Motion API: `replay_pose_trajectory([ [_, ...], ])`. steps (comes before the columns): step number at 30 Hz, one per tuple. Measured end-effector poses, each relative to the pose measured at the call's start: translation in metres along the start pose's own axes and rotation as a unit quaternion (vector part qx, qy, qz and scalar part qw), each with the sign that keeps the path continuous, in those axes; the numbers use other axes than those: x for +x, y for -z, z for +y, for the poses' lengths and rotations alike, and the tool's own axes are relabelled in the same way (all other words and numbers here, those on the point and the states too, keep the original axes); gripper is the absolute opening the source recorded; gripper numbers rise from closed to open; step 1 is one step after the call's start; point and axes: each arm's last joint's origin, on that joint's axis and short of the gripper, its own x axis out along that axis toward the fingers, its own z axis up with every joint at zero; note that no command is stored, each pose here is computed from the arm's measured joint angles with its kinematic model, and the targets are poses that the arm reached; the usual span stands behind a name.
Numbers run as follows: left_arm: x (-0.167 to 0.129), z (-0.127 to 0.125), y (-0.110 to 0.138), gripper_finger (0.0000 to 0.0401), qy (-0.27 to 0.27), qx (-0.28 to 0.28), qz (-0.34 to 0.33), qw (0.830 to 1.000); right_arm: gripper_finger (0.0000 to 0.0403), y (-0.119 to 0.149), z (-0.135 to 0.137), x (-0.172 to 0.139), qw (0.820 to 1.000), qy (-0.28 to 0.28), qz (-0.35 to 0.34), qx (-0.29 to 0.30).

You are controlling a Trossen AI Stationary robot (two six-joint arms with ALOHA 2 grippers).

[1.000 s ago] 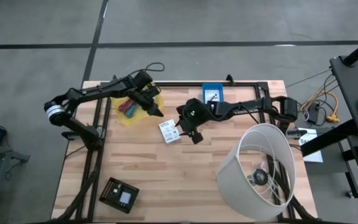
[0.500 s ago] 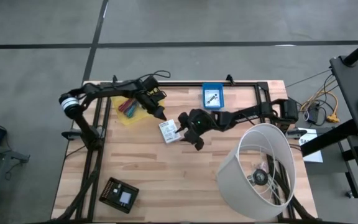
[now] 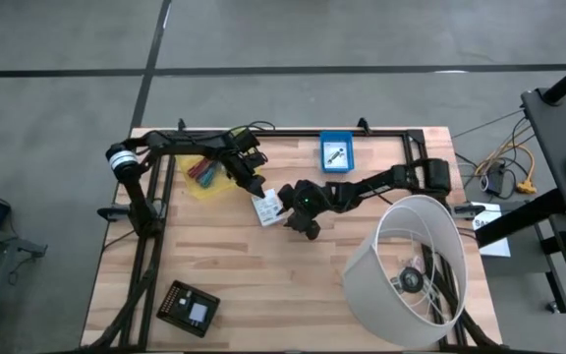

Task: Pick and place items into bin
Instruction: Put the card reader box into the blue bin

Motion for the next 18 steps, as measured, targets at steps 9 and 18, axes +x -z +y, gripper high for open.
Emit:
replay_pose_trajectory([
  [9,0.003,-0.005,0.002,0.0211,-0.011,0.004,0.001,1.000,0.0201,0.003,-0.008,0.025,1.000,0.017,0.026,-0.002],
  [18,0.015,-0.017,0.009,0.0211,-0.006,0.024,0.022,0.999,0.0201,-0.004,-0.024,0.028,0.997,0.062,0.053,0.002],
])
